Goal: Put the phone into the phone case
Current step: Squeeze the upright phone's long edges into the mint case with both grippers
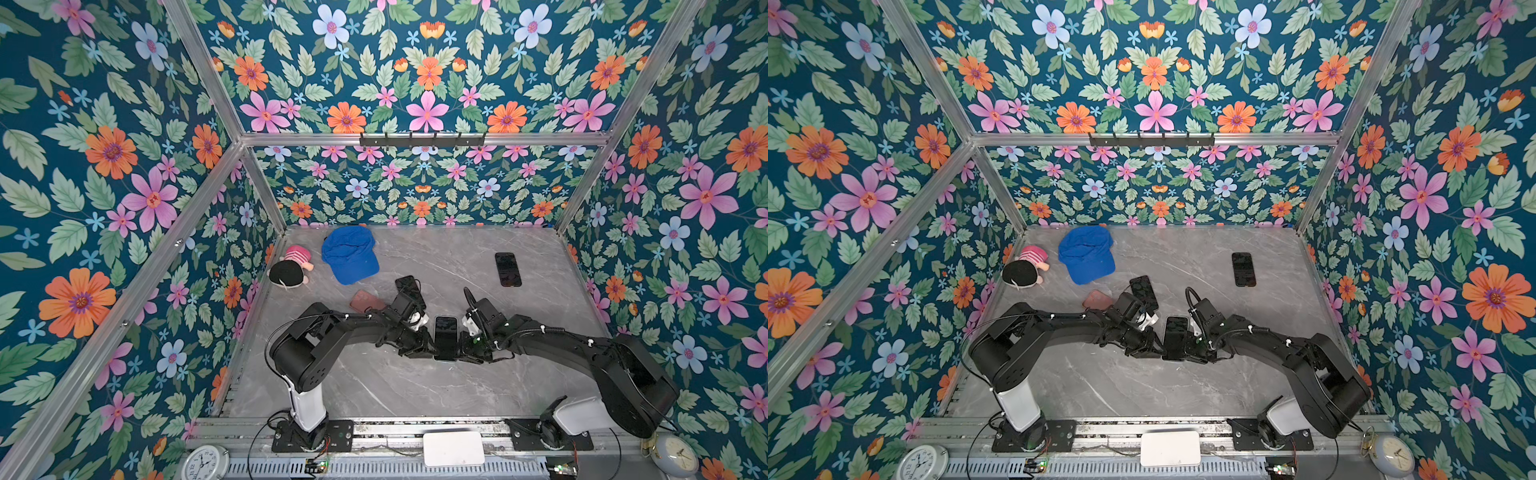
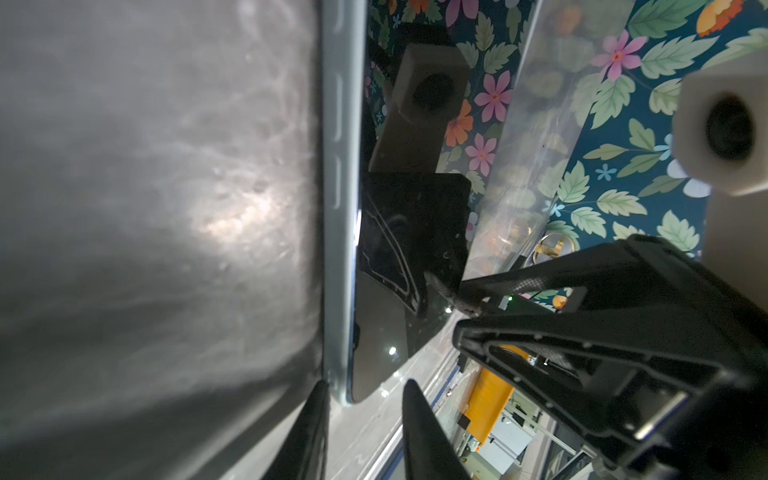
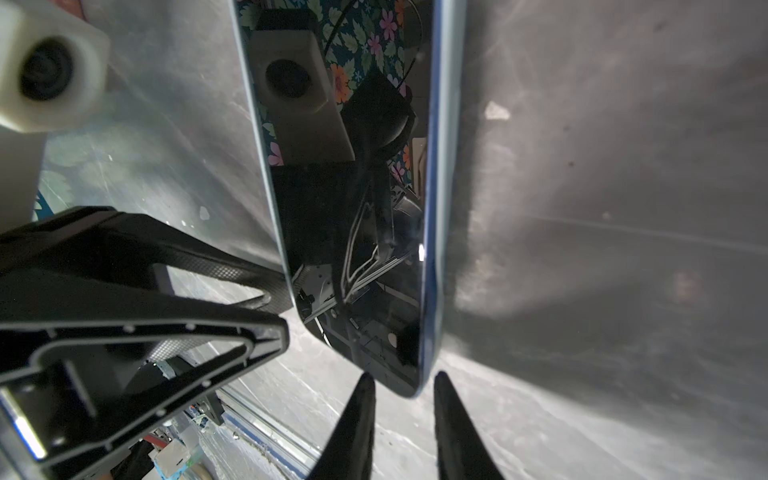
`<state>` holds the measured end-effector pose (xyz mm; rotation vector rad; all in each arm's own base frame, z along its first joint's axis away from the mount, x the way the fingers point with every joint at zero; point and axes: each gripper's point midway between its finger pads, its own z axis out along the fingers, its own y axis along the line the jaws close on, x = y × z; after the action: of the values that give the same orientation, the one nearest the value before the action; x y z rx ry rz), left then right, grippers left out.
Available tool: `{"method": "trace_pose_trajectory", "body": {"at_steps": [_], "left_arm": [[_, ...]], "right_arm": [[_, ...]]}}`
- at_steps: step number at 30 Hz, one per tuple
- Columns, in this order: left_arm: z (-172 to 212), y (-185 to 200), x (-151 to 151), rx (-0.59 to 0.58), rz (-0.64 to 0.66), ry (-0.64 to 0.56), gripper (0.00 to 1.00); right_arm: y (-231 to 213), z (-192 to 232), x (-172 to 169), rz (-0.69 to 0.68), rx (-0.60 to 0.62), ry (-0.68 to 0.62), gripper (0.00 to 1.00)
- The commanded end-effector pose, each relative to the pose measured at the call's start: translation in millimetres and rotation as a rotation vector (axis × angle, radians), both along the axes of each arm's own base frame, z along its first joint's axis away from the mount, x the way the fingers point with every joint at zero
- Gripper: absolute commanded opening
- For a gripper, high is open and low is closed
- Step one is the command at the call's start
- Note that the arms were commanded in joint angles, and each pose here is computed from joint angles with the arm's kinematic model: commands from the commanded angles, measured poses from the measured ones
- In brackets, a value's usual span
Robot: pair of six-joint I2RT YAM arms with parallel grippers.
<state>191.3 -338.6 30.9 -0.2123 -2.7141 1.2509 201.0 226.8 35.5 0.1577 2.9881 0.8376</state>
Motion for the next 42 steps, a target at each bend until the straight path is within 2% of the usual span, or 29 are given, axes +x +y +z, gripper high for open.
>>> {"method": "trace_pose_trajectory", "body": {"at_steps": [1, 8, 20, 35, 39, 42], "left_arm": [[4, -4, 1, -0.032, -0.007, -0.007, 0.32], [1, -5, 0, -0.043, -0.004, 0.004, 0.32], [-1, -9, -2, -0.070, 0.003, 0.019, 0.27], [0, -9, -2, -0.073, 0.003, 0.017, 0.26], [1, -6, -3, -0.062, 0.000, 0.014, 0.26], [0, 0, -5, -0.019, -0.004, 0.011, 0.26]], "right_arm": [[4, 2, 1, 0.002, 0.013, 0.005, 0.24], [8, -1, 1, 0.006, 0.021, 0.014, 0.19], [17, -5, 0, 0.021, 0.057, 0.028, 0.11], [15, -10, -3, 0.016, 0.039, 0.043, 0.01], [7, 0, -2, 0.015, 0.005, 0.017, 0.00], [-2, 8, -2, 0.004, -0.024, -0.017, 0.05]]}}
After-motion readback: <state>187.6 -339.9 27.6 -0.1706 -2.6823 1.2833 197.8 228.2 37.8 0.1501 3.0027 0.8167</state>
